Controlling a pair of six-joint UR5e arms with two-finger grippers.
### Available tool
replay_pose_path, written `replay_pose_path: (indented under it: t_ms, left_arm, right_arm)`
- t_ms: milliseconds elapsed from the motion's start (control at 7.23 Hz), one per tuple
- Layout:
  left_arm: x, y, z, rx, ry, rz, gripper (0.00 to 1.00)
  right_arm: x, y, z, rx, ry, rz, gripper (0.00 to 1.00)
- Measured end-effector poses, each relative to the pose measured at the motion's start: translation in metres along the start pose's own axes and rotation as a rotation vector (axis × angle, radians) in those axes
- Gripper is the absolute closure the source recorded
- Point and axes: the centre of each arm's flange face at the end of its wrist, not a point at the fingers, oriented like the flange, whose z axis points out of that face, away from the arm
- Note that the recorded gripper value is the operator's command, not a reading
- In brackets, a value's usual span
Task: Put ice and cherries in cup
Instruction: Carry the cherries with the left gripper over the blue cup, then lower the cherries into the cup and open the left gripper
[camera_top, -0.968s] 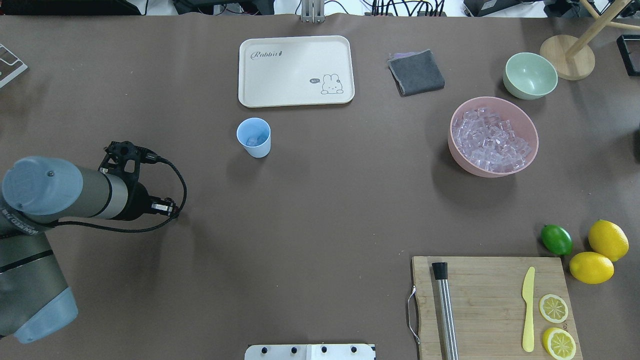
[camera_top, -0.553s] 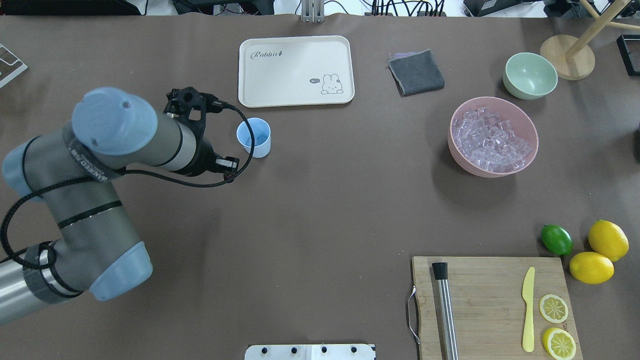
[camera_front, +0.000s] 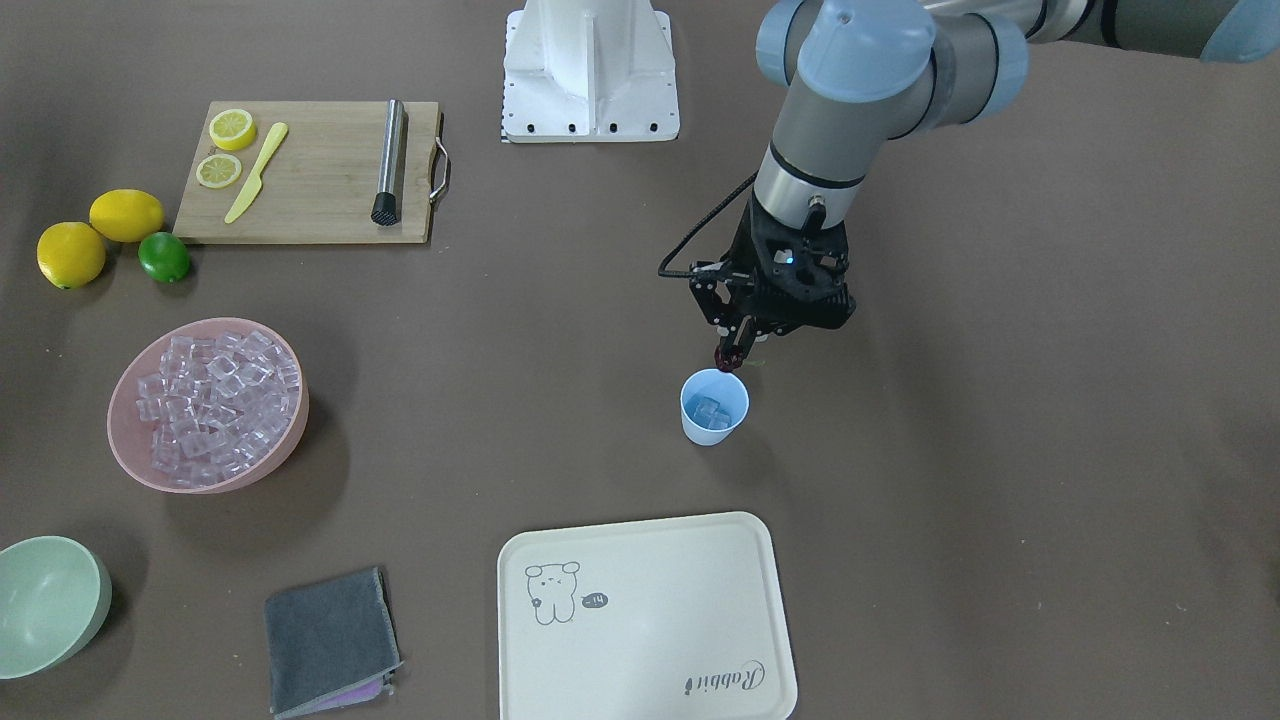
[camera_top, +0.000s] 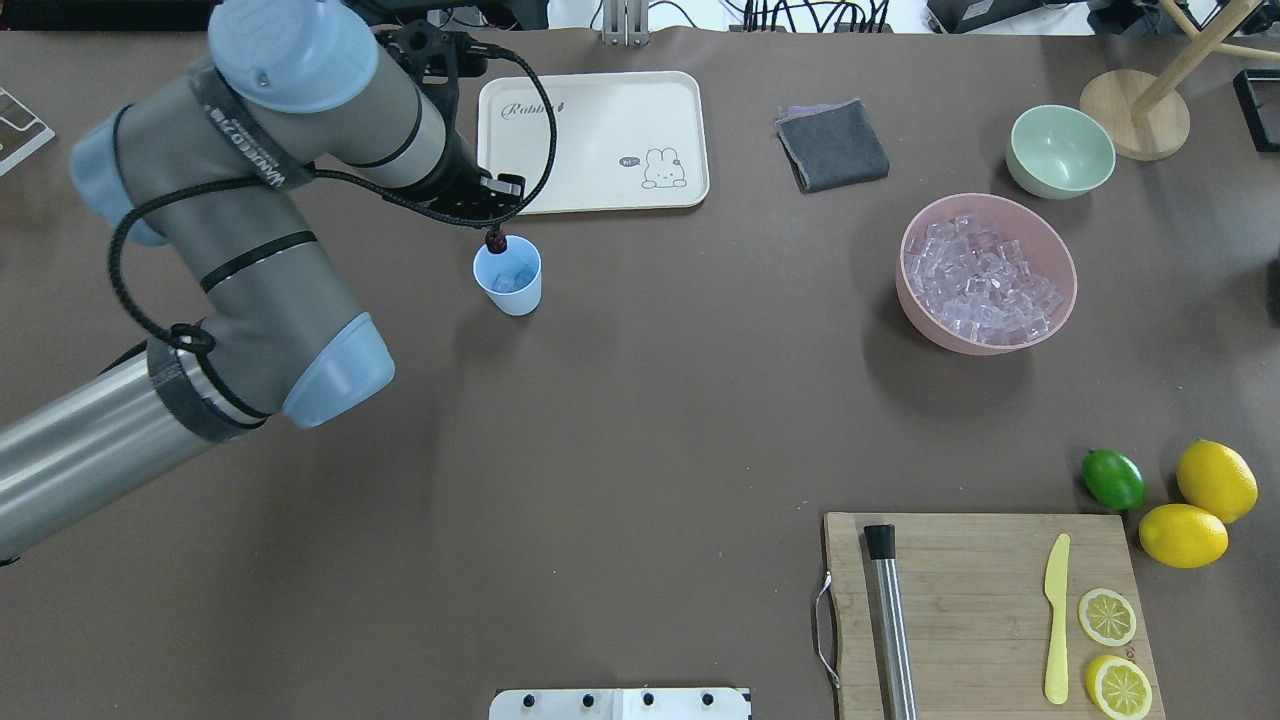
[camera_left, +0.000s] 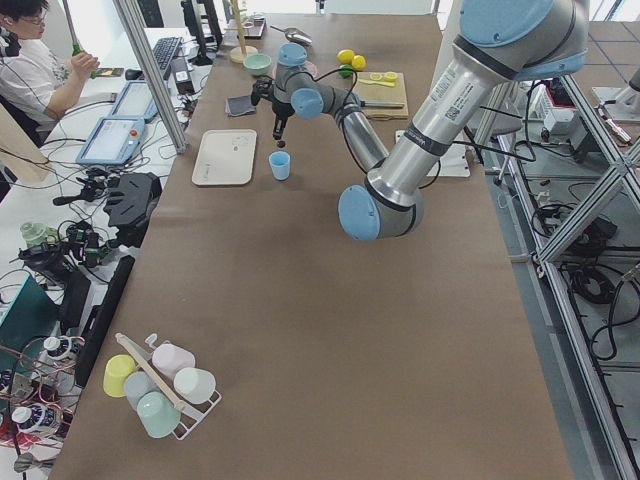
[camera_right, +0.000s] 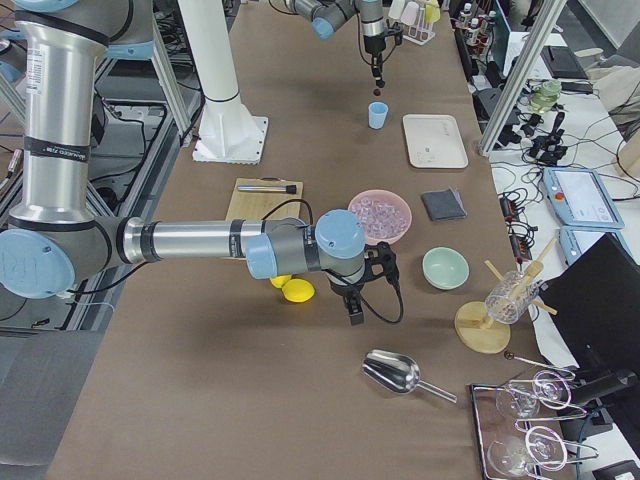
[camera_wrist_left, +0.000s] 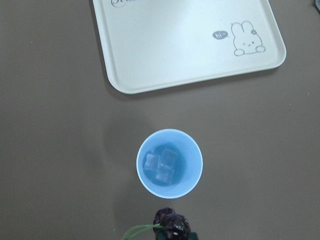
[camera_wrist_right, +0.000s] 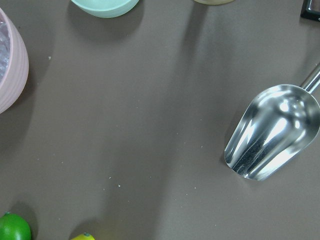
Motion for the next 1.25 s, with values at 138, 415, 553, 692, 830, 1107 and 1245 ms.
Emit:
replay_pose_path:
  t_ms: [138,415,553,692,830,1107,1245]
  left_arm:
    - [0.0,-0.011,0.018,0.007,0.008,0.002,1.0]
    - [-0.006,-0.019,0.035,0.012,0.013,0.004,1.0]
    - [-0.007,-0.018,0.036,0.011,0.015,0.005,1.0]
    - [-0.008,-0.016,0.036,0.01,0.018,0.006,1.0]
    - [-0.01,-0.012,0.036,0.008,0.02,0.007,1.0]
    - [-0.014,-0.004,0.039,-0.001,0.018,0.009,0.86]
    - [-0.014,0.001,0.043,-0.009,0.016,0.012,0.76]
  right_arm:
    - [0.0,0.001,0.0,0.0,0.0,0.0,0.02]
    - [-0.001,0.001,-0.001,0.001,0.0,-0.001,0.02]
    - [-0.001,0.0,-0.001,0.003,0.0,0.0,0.02]
    - [-0.002,0.0,-0.002,0.004,0.0,0.001,0.02]
    - [-0.002,0.0,-0.002,0.004,0.0,0.001,0.02]
    - [-0.002,0.0,-0.002,0.003,0.0,0.002,0.02]
    - [-0.001,0.001,-0.001,0.002,0.001,0.004,0.02]
